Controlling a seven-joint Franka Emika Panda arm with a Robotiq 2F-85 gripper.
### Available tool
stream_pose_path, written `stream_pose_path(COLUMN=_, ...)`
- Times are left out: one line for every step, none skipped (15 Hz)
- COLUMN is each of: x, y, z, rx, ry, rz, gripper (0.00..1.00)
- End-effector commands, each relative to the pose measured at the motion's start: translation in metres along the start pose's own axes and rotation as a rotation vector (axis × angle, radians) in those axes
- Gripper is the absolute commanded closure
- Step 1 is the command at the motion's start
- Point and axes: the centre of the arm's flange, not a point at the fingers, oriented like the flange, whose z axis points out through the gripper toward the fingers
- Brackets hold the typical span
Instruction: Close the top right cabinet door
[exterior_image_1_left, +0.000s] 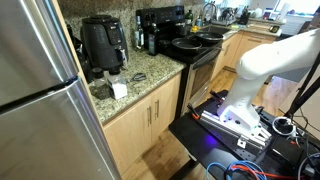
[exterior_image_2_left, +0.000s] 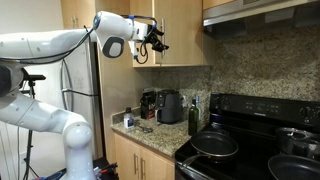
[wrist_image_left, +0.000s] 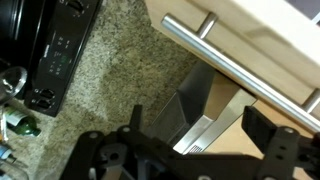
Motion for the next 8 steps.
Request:
stream_pose_path(x=-0.004, y=-0.007, z=0.006, rx=0.020, ry=-0.020, rz=-0.002, gripper=0.00)
stream_pose_path(x=-0.006, y=-0.011, z=0.010, rx=0.030, ry=-0.030, rz=-0.003, gripper=0.00)
stream_pose_path(x=-0.006, y=-0.011, z=0.012, rx=0.031, ry=-0.033, rz=-0.003, gripper=0.00)
stream_pose_path(x=-0.005, y=-0.011, z=0.012, rx=0.030, ry=-0.033, rz=-0.002, gripper=0.00)
stream_pose_path(x=-0.016, y=-0.008, z=0.023, rx=0.005, ry=-0.088, rz=-0.039, gripper=0.00)
stream_pose_path(x=-0.026, y=-0.009, z=0.029, rx=-0.001, ry=-0.102, rz=-0.057, gripper=0.00)
stream_pose_path(x=-0.039, y=-0.013, z=0.035, rx=0.010, ry=-0.143, rz=-0.071, gripper=0.00)
stream_pose_path(x=-0.051, y=-0.019, z=0.040, rx=0.016, ry=-0.160, rz=-0.093, gripper=0.00)
